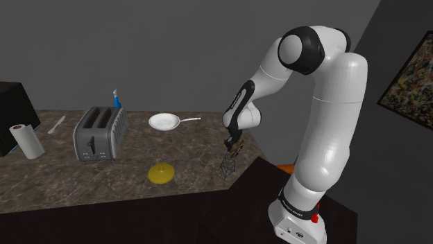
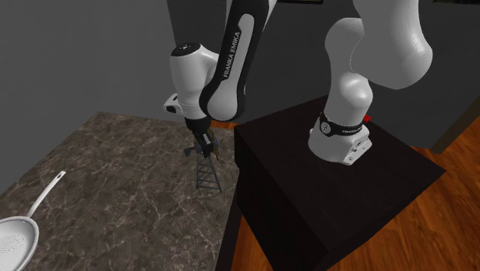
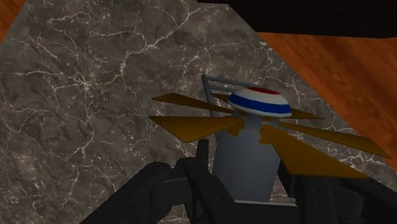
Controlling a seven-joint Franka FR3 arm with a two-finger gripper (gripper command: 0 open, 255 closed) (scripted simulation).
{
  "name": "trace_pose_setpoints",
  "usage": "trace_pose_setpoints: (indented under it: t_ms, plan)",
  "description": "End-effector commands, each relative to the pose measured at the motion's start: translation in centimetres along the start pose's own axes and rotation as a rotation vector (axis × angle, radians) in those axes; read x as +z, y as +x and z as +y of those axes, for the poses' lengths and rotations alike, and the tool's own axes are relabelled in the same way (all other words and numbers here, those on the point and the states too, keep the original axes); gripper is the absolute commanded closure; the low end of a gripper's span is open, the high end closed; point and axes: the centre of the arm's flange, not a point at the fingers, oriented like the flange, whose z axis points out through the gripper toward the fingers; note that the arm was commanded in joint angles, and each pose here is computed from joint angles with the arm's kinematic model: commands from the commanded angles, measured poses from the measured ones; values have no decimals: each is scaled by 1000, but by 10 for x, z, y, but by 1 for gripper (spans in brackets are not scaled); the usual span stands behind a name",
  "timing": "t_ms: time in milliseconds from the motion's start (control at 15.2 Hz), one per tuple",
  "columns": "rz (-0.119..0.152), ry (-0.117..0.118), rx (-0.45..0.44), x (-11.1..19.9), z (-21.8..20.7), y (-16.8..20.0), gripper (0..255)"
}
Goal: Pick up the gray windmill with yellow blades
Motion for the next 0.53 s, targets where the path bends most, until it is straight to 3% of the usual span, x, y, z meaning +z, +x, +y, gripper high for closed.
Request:
trace_pose_setpoints:
  t_ms: [0, 462]
  plan:
    - [-1, 0, 0, -5, 0, 0, 255]
    - [-1, 0, 0, -42, 1, -1, 255]
